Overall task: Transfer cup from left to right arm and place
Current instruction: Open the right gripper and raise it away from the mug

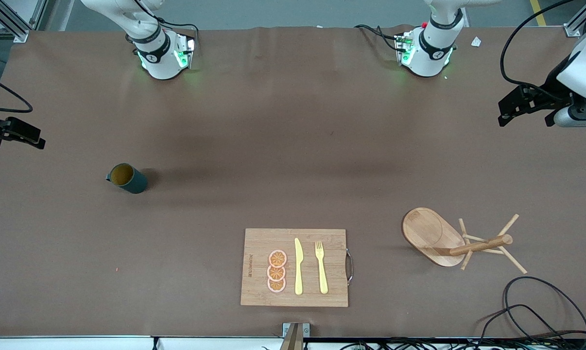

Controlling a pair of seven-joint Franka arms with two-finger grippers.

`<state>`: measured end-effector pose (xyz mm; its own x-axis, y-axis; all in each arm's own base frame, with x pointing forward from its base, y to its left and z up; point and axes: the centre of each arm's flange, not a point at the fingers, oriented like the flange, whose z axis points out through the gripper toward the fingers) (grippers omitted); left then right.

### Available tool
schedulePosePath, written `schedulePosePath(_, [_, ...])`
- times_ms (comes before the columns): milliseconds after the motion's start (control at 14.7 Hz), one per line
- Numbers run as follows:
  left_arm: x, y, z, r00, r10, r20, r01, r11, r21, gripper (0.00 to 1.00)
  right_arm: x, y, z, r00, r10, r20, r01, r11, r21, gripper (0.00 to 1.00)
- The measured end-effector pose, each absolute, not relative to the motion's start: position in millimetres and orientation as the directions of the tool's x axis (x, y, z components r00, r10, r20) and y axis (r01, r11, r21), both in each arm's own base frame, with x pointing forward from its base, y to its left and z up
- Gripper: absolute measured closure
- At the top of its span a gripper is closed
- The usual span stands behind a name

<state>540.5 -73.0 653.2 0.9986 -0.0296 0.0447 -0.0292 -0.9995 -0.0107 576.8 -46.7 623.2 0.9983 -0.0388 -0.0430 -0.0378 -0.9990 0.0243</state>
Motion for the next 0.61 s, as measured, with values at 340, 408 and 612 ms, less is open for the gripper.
schedulePosePath(340, [540.2, -75.5, 653.3, 0.998, -0.034, 0.045, -0.034, -0.999, -0.011, 0.0, 575.9, -49.3, 625.2, 0.999, -0.015, -0.045, -0.014, -1.0, 0.023, 0.0])
schedulePosePath(408, [540.1, -76.2, 653.3, 0.998, -0.036, 0.045, -0.035, -0.999, -0.011, 0.0, 575.9, -49.4, 625.2, 0.999, -0.015, -0.045, -0.014, -1.0, 0.023, 0.0])
schedulePosePath(612, [540.1, -76.4, 653.4, 0.998, -0.036, 0.045, -0.035, -0.999, -0.011, 0.0, 574.5, -47.9, 624.0, 0.998, -0.012, -0.059, -0.011, -1.0, 0.021, 0.0])
